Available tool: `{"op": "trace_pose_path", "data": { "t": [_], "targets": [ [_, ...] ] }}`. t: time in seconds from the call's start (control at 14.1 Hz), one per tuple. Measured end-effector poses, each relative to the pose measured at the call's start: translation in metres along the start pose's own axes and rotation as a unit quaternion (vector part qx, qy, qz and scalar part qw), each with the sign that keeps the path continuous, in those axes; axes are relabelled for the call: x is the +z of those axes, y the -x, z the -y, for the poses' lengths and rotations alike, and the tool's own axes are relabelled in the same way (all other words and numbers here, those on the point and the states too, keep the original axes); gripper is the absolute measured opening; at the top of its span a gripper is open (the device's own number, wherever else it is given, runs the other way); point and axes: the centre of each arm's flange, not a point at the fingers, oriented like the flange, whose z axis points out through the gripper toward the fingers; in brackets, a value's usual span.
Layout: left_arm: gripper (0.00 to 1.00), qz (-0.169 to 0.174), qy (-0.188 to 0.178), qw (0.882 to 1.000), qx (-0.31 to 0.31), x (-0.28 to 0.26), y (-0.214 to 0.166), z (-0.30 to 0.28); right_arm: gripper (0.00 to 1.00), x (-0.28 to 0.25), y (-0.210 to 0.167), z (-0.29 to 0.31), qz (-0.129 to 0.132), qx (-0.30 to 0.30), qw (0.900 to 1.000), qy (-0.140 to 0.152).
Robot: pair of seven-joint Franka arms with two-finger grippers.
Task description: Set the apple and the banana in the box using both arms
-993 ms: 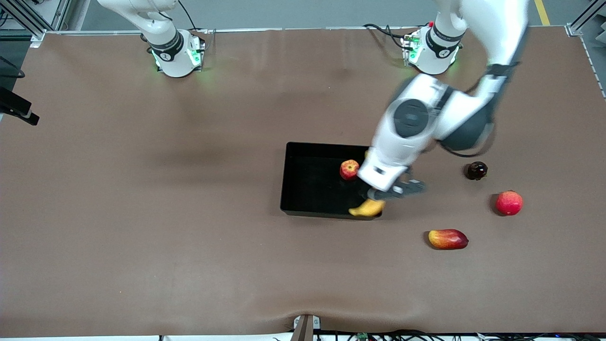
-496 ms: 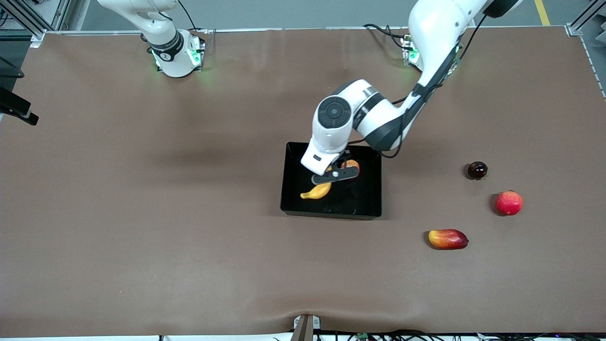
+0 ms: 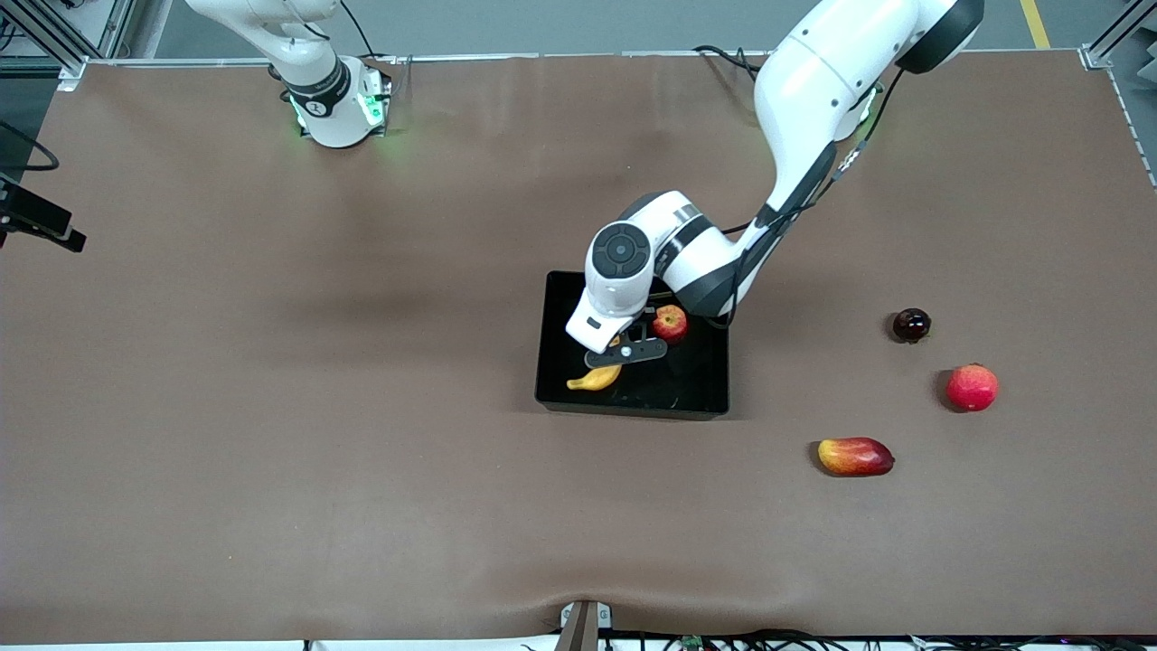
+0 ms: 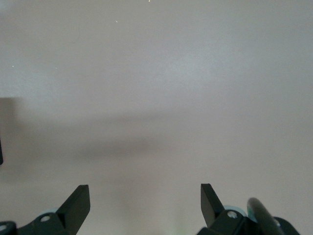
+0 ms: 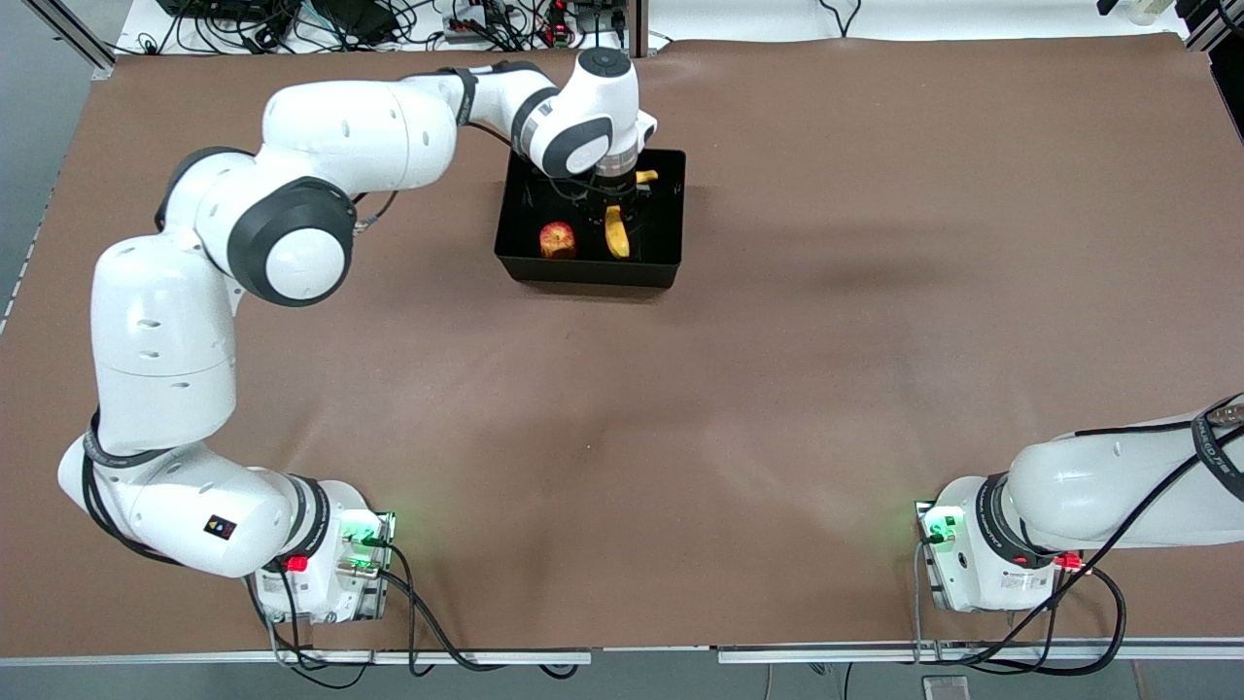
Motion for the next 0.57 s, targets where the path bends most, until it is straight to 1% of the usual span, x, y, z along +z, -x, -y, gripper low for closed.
{"op": "trace_pose_path", "data": {
  "t": [0.07, 0.14, 0.28, 0.35, 0.43, 0.5, 0.57],
  "targets": [
    [0.35, -0.001, 0.001, 1.0, 0.0, 0.001, -0.001, -0.001, 1.0, 0.0, 0.0, 0.0, 0.0, 0.0, 1.0, 0.0],
    [0.42, -0.007, 0.005, 1.0, -0.001, -0.005, -0.005, -0.001, 1.0, 0.0, 0.0, 0.0, 0.0, 0.0, 1.0, 0.0],
    [0.59, -0.038, 0.019, 0.999, -0.006, -0.037, -0.024, 0.001, 1.0, -0.001, 0.0, 0.0, -0.001, 0.0, 1.0, 0.0],
    [0.7, -0.056, 0.027, 0.998, -0.016, -0.062, -0.038, 0.009, 1.0, -0.001, 0.0, 0.0, -0.001, 0.0, 1.0, 0.0],
    [0.8, -0.072, 0.031, 0.997, -0.028, -0.093, -0.053, 0.022, 1.0, -0.001, 0.0, 0.0, -0.001, 0.0, 1.0, 0.0],
    [0.91, -0.084, 0.028, 0.995, -0.036, -0.126, -0.066, 0.041, 1.0, -0.001, 0.0, 0.0, -0.001, 0.0, 1.0, 0.0],
    [0.99, -0.096, 0.022, 0.995, -0.036, -0.161, -0.077, 0.062, 1.0, -0.001, 0.0, 0.0, -0.001, 0.0, 1.0, 0.0]
  ]
}}
